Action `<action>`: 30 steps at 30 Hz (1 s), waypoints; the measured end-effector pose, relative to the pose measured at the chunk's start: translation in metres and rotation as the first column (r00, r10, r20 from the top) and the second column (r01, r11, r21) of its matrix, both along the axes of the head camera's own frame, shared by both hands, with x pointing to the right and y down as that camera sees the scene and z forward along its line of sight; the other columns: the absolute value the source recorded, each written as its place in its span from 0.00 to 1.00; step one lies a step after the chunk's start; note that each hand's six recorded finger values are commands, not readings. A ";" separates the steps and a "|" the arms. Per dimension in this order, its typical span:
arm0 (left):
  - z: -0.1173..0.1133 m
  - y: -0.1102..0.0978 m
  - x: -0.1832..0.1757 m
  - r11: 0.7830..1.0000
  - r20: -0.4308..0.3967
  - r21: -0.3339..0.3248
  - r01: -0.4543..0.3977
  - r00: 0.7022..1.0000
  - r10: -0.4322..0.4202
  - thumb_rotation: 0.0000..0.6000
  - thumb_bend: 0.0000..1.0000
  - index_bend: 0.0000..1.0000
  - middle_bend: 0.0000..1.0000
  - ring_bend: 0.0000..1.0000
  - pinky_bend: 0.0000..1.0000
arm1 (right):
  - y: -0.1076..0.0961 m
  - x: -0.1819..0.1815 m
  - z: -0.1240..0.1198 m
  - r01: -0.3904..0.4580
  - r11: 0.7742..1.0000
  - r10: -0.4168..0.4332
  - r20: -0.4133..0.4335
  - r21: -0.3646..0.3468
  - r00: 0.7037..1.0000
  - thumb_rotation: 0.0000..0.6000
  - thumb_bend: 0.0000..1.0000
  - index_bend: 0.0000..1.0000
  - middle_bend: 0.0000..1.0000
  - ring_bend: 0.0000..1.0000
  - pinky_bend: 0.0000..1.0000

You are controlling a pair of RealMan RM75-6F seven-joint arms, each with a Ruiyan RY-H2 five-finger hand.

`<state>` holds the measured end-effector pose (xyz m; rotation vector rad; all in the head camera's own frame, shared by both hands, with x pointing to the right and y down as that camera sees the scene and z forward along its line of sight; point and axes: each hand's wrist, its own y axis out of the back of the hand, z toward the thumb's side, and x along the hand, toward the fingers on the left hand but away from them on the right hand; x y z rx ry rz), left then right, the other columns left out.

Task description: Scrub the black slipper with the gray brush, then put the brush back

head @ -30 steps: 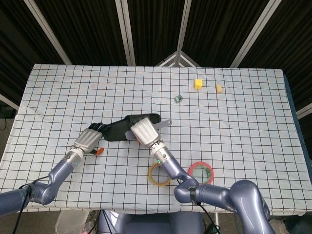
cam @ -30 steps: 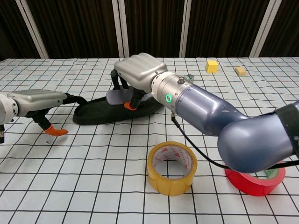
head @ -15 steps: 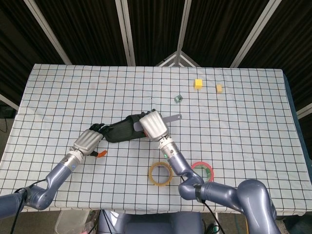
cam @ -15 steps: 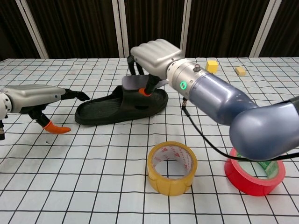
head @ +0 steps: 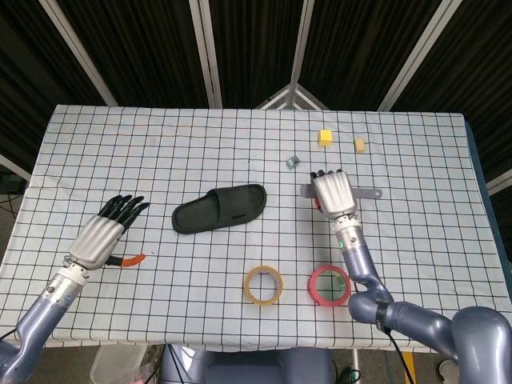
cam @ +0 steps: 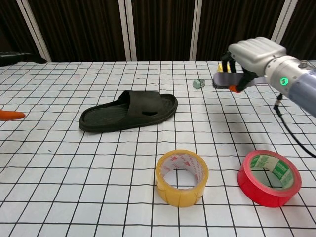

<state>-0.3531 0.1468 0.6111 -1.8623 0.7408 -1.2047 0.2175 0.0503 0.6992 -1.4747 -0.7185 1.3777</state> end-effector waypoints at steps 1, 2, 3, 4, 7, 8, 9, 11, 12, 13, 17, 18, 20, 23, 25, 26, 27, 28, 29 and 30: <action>-0.004 0.002 -0.007 1.000 0.006 0.018 0.016 1.000 -0.017 0.73 0.24 0.00 0.01 0.00 0.00 | 0.003 0.009 0.002 -0.010 1.000 0.010 -0.011 -0.009 1.000 1.00 0.67 0.74 0.67 0.58 0.56; -0.007 0.004 -0.014 0.999 0.013 0.036 0.034 0.999 -0.034 0.73 0.24 0.00 0.01 0.00 0.00 | 0.006 0.018 0.003 -0.019 1.000 0.019 -0.020 -0.020 1.000 1.00 0.67 0.73 0.67 0.58 0.56; -0.012 0.008 -0.025 0.997 0.023 0.059 0.058 0.998 -0.059 0.73 0.24 0.00 0.01 0.00 0.00 | 0.011 0.028 0.005 -0.031 0.999 0.030 -0.031 -0.035 0.999 1.00 0.67 0.73 0.67 0.58 0.56; -0.015 0.011 -0.032 0.994 0.031 0.076 0.076 0.996 -0.079 0.73 0.24 0.00 0.01 0.00 0.00 | 0.014 0.036 0.006 -0.038 0.998 0.036 -0.038 -0.047 0.999 1.00 0.67 0.73 0.67 0.58 0.56; -0.021 0.024 -0.059 0.984 0.067 0.124 0.131 0.988 -0.140 0.73 0.24 0.00 0.01 0.00 0.00 | 0.025 0.055 0.007 -0.044 0.996 0.039 -0.065 -0.078 0.997 1.00 0.67 0.74 0.67 0.58 0.56; -0.022 0.028 -0.065 0.980 0.080 0.137 0.143 0.985 -0.155 0.73 0.24 0.00 0.01 0.00 0.00 | 0.027 0.059 0.006 -0.042 0.995 0.037 -0.069 -0.086 0.997 1.00 0.67 0.74 0.67 0.58 0.56; -0.022 0.033 -0.072 0.976 0.095 0.152 0.156 0.981 -0.171 0.74 0.24 0.00 0.01 0.00 0.00 | 0.031 0.063 0.006 -0.041 0.994 0.034 -0.071 -0.098 0.997 1.00 0.67 0.74 0.67 0.58 0.56; -0.020 0.040 -0.079 0.971 0.104 0.164 0.173 0.976 -0.192 0.73 0.24 0.00 0.01 0.00 0.00 | 0.037 0.064 0.005 -0.040 0.992 0.032 -0.061 -0.122 0.998 1.00 0.67 0.74 0.67 0.58 0.56; -0.018 0.044 -0.080 0.969 0.102 0.164 0.183 0.974 -0.201 0.73 0.24 0.00 0.01 0.00 0.00 | 0.042 0.065 0.005 -0.039 0.989 0.032 -0.052 -0.141 0.998 1.00 0.67 0.74 0.67 0.58 0.56; -0.017 0.045 -0.080 0.969 0.096 0.161 0.188 0.974 -0.205 0.74 0.24 0.00 0.01 0.00 0.00 | 0.045 0.065 0.004 -0.038 0.987 0.032 -0.046 -0.156 0.998 1.00 0.67 0.74 0.67 0.58 0.56; -0.013 0.049 -0.082 0.970 0.085 0.150 0.192 0.975 -0.206 0.74 0.24 0.00 0.01 0.00 0.00 | 0.060 0.065 0.001 -0.030 0.974 0.026 -0.022 -0.223 0.999 1.00 0.67 0.73 0.67 0.58 0.56; -0.012 0.049 -0.081 0.971 0.078 0.144 0.192 0.976 -0.205 0.74 0.24 0.00 0.01 0.00 0.00 | 0.063 0.065 0.000 -0.031 0.970 0.028 -0.013 -0.242 1.000 1.00 0.67 0.74 0.67 0.58 0.56; -0.011 0.050 -0.080 0.972 0.069 0.136 0.193 0.977 -0.203 0.74 0.24 0.00 0.01 0.00 0.00 | 0.067 0.067 -0.001 -0.036 0.962 0.036 -0.004 -0.271 0.999 1.00 0.67 0.74 0.67 0.58 0.56; -0.009 0.050 -0.080 0.973 0.066 0.125 0.196 0.977 -0.205 0.74 0.24 0.00 0.01 0.00 0.00 | 0.073 0.069 0.001 -0.047 0.947 0.052 0.008 -0.316 0.999 1.00 0.67 0.73 0.67 0.58 0.56; -0.008 0.050 -0.080 0.973 0.066 0.120 0.198 0.976 -0.207 0.74 0.24 0.00 0.01 0.00 0.00 | 0.074 0.072 0.000 -0.051 0.942 0.056 0.006 -0.333 0.998 1.00 0.67 0.69 0.66 0.58 0.56; -0.008 0.049 -0.080 0.973 0.066 0.119 0.199 0.976 -0.207 0.74 0.24 0.00 0.01 0.00 0.00 | 0.074 0.073 0.000 -0.052 0.941 0.057 0.005 -0.335 0.998 1.00 0.67 0.66 0.65 0.58 0.56; -0.008 0.049 -0.080 0.973 0.066 0.121 0.198 0.976 -0.207 0.74 0.24 0.00 0.01 0.00 0.00 | 0.074 0.073 0.000 -0.052 0.940 0.056 0.003 -0.337 0.998 1.00 0.67 0.61 0.62 0.57 0.56; -0.008 0.049 -0.080 0.973 0.066 0.122 0.198 0.976 -0.207 0.74 0.24 0.00 0.01 0.00 0.00 | 0.074 0.074 0.001 -0.051 0.939 0.054 -0.001 -0.339 0.999 1.00 0.67 0.54 0.59 0.56 0.56; -0.008 0.049 -0.080 0.972 0.066 0.123 0.198 0.976 -0.207 0.74 0.23 0.00 0.01 0.00 0.00 | 0.074 0.075 0.001 -0.050 0.938 0.051 -0.005 -0.342 0.999 1.00 0.67 0.51 0.57 0.55 0.56; -0.008 0.048 -0.080 0.973 0.066 0.123 0.198 0.976 -0.207 0.74 0.23 0.00 0.01 0.00 0.00 | 0.074 0.076 0.002 -0.047 0.937 0.046 -0.013 -0.345 0.999 1.00 0.67 0.44 0.53 0.53 0.56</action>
